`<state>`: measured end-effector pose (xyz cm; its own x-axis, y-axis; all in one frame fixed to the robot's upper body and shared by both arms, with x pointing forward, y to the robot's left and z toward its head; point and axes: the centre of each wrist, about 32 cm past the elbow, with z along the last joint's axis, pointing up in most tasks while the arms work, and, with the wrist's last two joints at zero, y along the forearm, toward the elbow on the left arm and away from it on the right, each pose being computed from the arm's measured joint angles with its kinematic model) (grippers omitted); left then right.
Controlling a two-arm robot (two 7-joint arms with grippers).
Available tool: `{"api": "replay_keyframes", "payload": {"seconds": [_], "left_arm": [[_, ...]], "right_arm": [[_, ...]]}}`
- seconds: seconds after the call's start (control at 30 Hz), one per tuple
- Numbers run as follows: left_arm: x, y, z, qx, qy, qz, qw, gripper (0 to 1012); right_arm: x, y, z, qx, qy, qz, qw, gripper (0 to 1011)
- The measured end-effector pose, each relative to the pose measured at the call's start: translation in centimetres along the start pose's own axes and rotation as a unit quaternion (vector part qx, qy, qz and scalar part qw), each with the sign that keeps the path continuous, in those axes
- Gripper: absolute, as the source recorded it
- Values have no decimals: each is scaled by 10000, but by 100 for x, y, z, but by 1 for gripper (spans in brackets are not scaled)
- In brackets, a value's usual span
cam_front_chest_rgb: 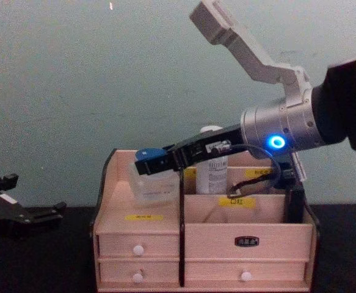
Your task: Pick up the facial cleanser and watermelon frost from the table and place them into the tiered storage box.
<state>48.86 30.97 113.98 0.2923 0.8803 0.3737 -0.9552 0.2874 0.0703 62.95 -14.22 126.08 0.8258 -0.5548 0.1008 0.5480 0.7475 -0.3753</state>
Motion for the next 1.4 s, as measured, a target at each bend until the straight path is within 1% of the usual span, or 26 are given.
{"api": "replay_keyframes", "payload": {"seconds": [0.5, 0.83, 1.23, 1.33, 1.37, 1.4], "left_arm": [[0, 0, 0, 0, 0, 0, 10000, 1001], [0, 0, 0, 0, 0, 0, 10000, 1002], [0, 0, 0, 0, 0, 0, 10000, 1001], [0, 0, 0, 0, 0, 0, 10000, 1001], [0, 0, 0, 0, 0, 0, 10000, 1001], [0, 0, 0, 0, 0, 0, 10000, 1001]], "right_arm": [[-3, 123, -29, -88, 19, 34, 10000, 712], [-7, 147, -36, -136, -9, 9, 9999, 712], [-5, 144, -36, -127, -1, 10, 9999, 712], [-6, 143, -36, -124, 2, 12, 9999, 744], [-6, 143, -35, -122, 2, 12, 9999, 805], [-6, 143, -36, -122, 3, 12, 9999, 823]]}}
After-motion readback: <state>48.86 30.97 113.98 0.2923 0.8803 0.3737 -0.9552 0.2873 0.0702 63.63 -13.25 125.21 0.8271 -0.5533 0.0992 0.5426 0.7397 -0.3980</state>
